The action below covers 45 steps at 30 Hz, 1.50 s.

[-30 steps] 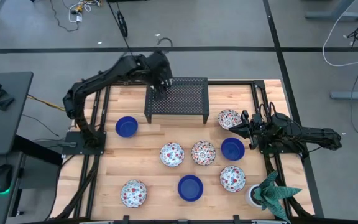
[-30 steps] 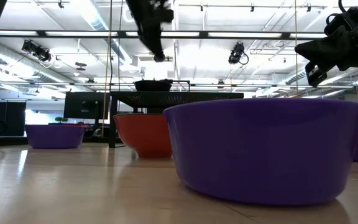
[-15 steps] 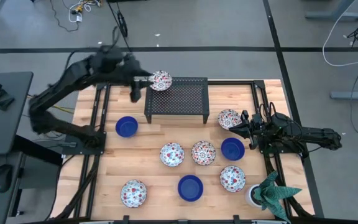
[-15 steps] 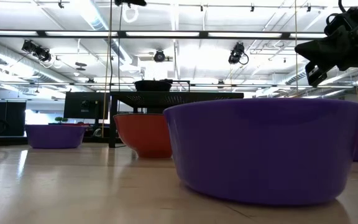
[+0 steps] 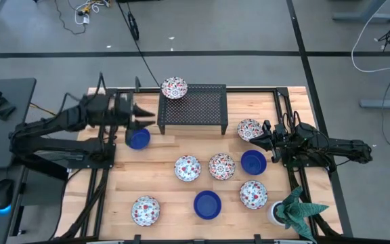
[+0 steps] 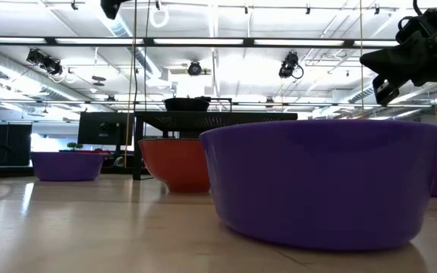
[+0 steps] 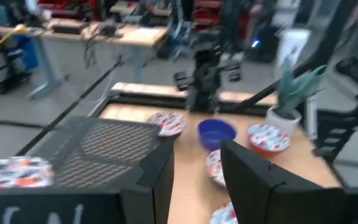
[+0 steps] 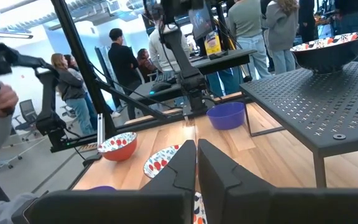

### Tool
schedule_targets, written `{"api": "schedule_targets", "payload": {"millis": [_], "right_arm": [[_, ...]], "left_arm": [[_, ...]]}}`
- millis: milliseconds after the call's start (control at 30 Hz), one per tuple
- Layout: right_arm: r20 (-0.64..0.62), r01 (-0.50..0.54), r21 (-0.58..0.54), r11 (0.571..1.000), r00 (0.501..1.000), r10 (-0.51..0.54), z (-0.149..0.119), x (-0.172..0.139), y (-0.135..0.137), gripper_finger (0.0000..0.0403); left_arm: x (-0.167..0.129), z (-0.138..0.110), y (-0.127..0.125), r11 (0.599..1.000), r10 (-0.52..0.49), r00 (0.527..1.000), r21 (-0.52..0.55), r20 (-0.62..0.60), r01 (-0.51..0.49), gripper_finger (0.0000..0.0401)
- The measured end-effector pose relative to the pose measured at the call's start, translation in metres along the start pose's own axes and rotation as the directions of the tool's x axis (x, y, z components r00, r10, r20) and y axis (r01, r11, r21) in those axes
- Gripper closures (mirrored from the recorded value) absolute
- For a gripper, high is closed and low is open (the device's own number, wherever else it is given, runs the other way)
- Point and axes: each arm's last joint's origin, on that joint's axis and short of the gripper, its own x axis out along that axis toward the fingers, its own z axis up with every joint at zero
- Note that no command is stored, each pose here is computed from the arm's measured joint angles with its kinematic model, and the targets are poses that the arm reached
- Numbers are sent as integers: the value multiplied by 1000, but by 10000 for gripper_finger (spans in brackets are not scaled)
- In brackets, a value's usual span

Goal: Pick & Place Mini bowls
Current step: Put the right blue bowl on the shelf

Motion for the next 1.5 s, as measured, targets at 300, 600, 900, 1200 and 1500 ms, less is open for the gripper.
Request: {"api": "schedule_targets", "payload": {"millis": [300, 600, 900, 1200, 1500], "right_arm": [[0, 0, -4, 1000, 1000, 0, 0, 0, 0, 382], [28, 31, -170, 985, 999, -26, 2, 0, -1, 382], [214, 105, -95, 990, 973, -83, 18, -2, 1, 382], [367, 51, 168, 984, 924, -110, 32, -4, 3, 382], [477, -145, 103, 984, 875, 79, 43, 9, 26, 382]], "left_arm": [[10, -72, -22, 994, -86, 988, -57, 124, 94, 282], [11, -129, -39, 991, -101, 973, -63, 209, 117, 286], [5, -175, -41, 983, -115, 973, -119, 202, 141, 286], [1, -181, -47, 981, -145, 971, -102, 190, 166, 286], [0, -181, -51, 980, -160, 969, -83, 191, 178, 286]]}}
